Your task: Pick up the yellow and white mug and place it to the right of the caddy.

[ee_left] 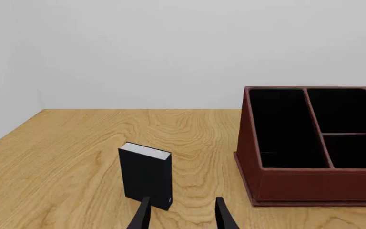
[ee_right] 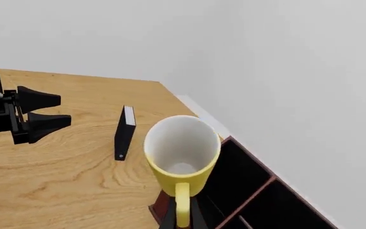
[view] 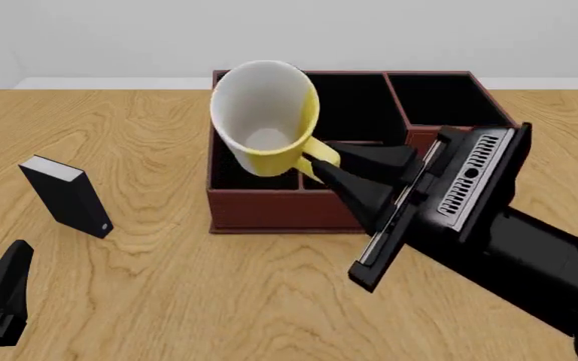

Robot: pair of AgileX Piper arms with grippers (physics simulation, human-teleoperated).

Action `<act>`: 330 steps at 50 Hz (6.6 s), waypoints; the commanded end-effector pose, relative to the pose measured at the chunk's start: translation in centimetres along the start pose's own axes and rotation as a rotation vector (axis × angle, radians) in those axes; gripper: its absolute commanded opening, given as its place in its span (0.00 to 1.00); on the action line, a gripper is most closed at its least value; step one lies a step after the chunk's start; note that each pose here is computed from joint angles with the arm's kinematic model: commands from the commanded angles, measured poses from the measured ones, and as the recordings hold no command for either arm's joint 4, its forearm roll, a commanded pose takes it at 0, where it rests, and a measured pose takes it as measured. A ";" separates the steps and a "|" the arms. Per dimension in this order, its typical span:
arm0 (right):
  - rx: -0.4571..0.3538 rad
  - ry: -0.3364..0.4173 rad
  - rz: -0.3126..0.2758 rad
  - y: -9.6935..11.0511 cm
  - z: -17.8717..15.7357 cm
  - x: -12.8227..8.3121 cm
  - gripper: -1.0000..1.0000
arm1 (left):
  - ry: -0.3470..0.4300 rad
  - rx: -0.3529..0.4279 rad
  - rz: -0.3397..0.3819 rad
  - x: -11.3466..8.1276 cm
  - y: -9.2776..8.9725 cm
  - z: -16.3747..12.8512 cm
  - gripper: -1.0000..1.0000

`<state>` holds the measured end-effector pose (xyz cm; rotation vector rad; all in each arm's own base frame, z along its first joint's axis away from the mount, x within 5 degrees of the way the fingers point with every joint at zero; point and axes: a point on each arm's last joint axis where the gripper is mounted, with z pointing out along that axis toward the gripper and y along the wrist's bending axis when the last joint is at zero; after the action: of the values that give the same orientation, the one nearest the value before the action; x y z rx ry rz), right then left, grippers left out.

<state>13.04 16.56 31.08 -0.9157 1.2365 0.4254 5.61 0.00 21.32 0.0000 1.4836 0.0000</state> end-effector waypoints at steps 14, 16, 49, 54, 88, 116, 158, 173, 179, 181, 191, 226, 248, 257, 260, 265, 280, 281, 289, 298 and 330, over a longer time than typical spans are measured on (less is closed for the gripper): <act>0.102 -0.028 -0.003 -2.5 -2.3 -2.0 0.00 | 0.000 0.000 0.000 0.0 0.0 0.0 1.00; 0.103 -0.031 -0.007 -2.5 -2.4 -2.2 0.00 | 0.000 0.000 0.000 0.0 0.0 0.0 1.00; 0.318 -0.021 -0.095 -5.9 -7.8 -4.5 0.00 | 0.000 0.000 0.000 0.0 0.0 0.0 1.00; 0.361 -0.019 -0.093 -6.3 -8.7 -4.9 0.00 | 0.000 0.000 0.000 0.0 0.0 0.0 1.00; 0.535 -0.003 -0.087 -7.3 -12.4 -6.3 0.00 | 0.000 0.000 0.000 0.0 0.0 0.0 1.00; 0.680 0.049 -0.067 -8.5 -13.4 -6.2 0.00 | 0.000 0.000 0.000 0.0 0.0 0.0 1.00; 0.904 0.135 0.003 -12.7 -12.6 -4.2 0.00 | 0.000 0.000 0.000 0.0 0.0 0.0 1.00; 0.956 0.168 0.052 -13.6 -12.5 -1.9 0.00 | 0.000 0.000 0.000 0.0 0.0 0.0 1.00; 0.979 0.182 0.080 -14.1 -12.5 -0.8 0.00 | 0.000 0.000 0.000 0.0 0.0 0.0 1.00; 0.990 0.184 0.097 -14.3 -12.5 -0.4 0.00 | 0.000 0.000 0.000 0.0 0.0 0.0 1.00; 1.027 0.202 0.135 -14.8 -12.7 1.2 0.00 | 0.000 0.000 0.000 0.0 0.0 0.0 1.00; 1.071 0.277 0.197 -15.3 -12.8 6.3 0.00 | 0.000 0.000 0.000 0.0 0.0 0.0 1.00; 1.083 0.320 0.235 -15.6 -12.7 9.2 0.00 | 0.000 0.000 0.000 0.0 0.0 0.0 1.00; 1.082 0.344 0.248 -15.7 -12.5 10.7 0.00 | 0.000 0.000 0.000 0.0 0.0 0.0 1.00; 1.086 0.348 0.257 -15.7 -12.6 11.2 0.00 | 0.000 0.000 0.000 0.0 0.0 0.0 1.00; 1.091 0.358 0.265 -15.7 -12.6 11.9 0.00 | 0.000 0.000 0.000 0.0 0.0 0.0 1.00; 1.104 0.394 0.305 -15.9 -12.6 15.0 0.00 | 0.000 0.000 0.000 0.0 0.0 0.0 1.00; 1.102 0.399 0.305 -16.0 -12.5 15.3 0.00 | 0.000 0.000 0.000 0.0 0.0 0.0 1.00; 1.101 0.419 0.312 -16.0 -12.5 16.5 0.00 | 0.000 0.000 0.000 0.0 0.0 0.0 1.00; 1.107 0.432 0.319 -16.1 -12.5 17.4 0.00 | 0.000 0.000 0.000 0.0 0.0 0.0 1.00; 1.110 0.486 0.364 -15.7 -12.6 21.2 0.00 | 0.000 0.000 0.000 0.0 0.0 0.0 1.00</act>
<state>22.88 -6.48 17.29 0.1745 1.7742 -0.2565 5.61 0.00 21.32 0.0000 1.4836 0.0000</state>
